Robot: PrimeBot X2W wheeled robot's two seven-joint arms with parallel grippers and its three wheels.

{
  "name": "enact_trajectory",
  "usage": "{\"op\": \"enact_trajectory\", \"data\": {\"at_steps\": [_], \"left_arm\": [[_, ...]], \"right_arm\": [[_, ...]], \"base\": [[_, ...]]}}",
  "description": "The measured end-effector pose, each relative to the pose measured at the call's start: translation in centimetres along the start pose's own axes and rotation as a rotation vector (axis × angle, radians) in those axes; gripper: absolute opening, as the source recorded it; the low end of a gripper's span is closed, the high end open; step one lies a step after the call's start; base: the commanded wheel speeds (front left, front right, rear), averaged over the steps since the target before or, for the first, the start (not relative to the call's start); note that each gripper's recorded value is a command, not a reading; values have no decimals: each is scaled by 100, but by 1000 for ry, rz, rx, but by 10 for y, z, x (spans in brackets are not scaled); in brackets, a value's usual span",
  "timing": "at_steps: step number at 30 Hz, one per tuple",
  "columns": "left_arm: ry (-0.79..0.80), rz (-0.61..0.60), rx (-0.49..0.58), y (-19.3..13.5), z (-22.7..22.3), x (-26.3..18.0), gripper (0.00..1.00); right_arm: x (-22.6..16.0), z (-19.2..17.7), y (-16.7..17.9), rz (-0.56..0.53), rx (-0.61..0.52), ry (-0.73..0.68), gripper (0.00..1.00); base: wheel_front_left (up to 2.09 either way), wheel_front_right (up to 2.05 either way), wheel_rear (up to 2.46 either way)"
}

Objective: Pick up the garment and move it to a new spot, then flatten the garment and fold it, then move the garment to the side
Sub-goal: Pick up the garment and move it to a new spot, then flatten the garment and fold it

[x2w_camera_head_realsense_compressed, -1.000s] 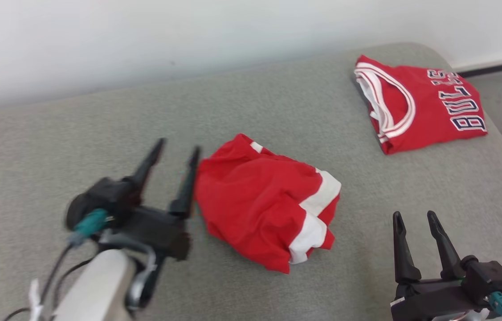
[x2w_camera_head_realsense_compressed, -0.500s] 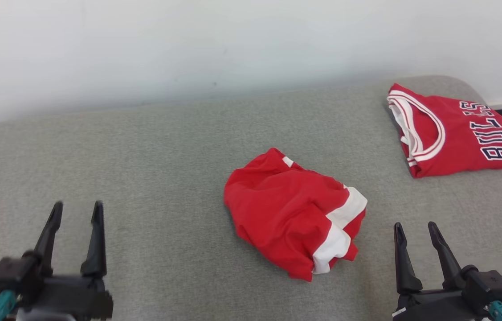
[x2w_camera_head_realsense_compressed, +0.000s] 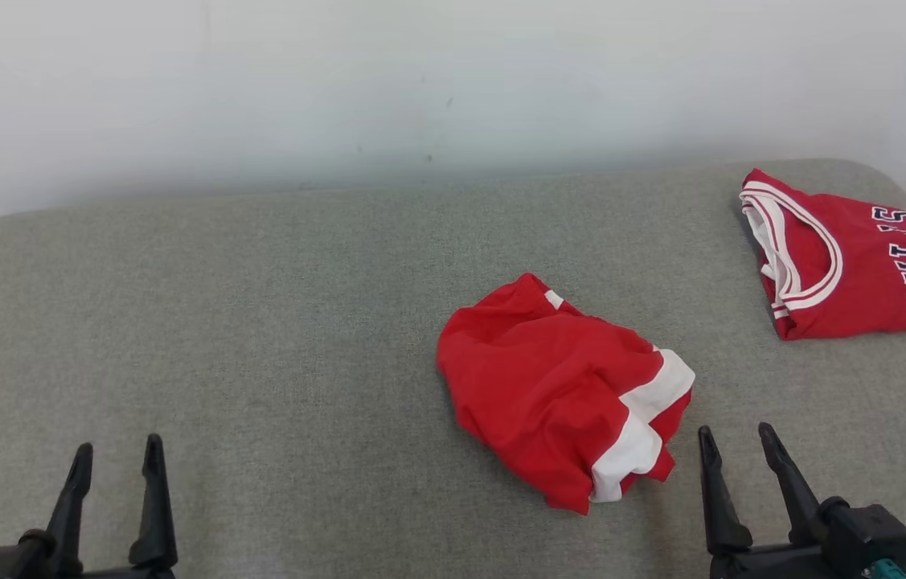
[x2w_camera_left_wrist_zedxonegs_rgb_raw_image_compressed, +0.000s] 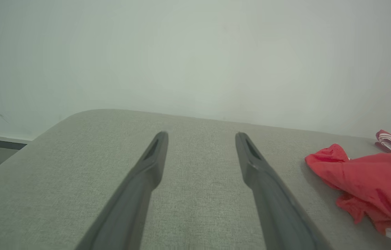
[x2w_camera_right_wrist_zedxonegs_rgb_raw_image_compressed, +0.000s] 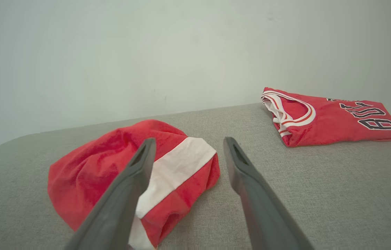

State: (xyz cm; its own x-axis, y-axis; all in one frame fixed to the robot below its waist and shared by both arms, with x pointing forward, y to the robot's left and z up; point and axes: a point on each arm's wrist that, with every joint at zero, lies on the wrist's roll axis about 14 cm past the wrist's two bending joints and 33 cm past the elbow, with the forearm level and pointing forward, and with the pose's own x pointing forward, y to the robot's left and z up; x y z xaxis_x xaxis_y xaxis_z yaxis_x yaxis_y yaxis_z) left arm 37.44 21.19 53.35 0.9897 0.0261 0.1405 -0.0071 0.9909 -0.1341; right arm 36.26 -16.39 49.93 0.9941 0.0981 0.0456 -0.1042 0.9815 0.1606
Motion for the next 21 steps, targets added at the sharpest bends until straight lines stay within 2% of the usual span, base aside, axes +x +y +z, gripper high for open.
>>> {"op": "enact_trajectory", "data": {"at_steps": [6, 16, 21], "left_arm": [[16, 32, 11, 8, -6, -8, 100], [24, 20, 18, 6, -12, -9, 100], [26, 7, 14, 2, -14, -4, 100]], "right_arm": [[-1, -7, 3, 7, 10, 20, 100], [0, -9, 0, 1, 13, 30, 100], [17, 2, -4, 15, -19, 10, 100]], "base": [[0, 0, 0], [0, 0, 0], [0, 0, 0]]}}
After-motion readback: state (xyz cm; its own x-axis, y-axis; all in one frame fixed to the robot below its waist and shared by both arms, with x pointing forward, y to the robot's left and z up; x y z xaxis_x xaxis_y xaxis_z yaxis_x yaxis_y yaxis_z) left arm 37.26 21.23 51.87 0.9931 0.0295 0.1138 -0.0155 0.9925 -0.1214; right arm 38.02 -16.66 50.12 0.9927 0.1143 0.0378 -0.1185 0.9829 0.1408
